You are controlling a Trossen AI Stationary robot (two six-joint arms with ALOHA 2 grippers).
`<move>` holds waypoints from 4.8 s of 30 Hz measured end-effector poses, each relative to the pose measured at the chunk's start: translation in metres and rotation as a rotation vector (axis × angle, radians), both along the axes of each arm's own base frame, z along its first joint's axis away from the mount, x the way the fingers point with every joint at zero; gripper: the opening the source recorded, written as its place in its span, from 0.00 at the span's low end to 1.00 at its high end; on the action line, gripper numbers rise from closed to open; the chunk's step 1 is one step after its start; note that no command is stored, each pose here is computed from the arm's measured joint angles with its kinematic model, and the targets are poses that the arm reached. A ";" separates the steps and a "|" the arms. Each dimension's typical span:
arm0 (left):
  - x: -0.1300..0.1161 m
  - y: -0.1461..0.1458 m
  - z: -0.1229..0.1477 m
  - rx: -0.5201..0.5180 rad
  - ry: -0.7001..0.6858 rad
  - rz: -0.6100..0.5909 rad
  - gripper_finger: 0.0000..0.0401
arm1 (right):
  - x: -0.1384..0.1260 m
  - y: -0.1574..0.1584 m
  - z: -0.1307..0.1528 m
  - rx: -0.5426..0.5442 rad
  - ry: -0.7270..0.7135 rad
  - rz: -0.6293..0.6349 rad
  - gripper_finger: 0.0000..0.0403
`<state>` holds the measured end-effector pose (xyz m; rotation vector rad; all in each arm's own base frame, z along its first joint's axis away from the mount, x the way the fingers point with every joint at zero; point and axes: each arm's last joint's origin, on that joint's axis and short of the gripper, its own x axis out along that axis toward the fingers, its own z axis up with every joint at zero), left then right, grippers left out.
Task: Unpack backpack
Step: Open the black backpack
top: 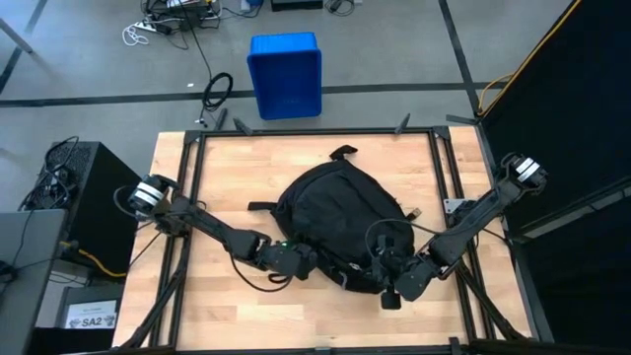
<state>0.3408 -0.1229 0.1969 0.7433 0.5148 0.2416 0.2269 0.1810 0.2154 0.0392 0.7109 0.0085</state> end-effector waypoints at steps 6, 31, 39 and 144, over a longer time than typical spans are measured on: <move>-0.006 0.003 0.002 0.054 0.038 0.041 0.00 | 0.005 -0.009 -0.001 0.007 0.016 -0.044 0.00; -0.052 0.015 0.013 -0.153 -0.187 -0.065 0.08 | 0.000 -0.027 -0.012 -0.011 0.155 -0.199 0.00; -0.048 0.010 0.025 -0.222 -0.292 -0.157 0.35 | 0.005 -0.032 -0.011 -0.028 0.118 -0.230 0.00; -0.105 0.070 -0.038 -0.545 -0.109 -0.345 0.00 | 0.026 0.000 -0.022 0.029 0.038 0.195 0.00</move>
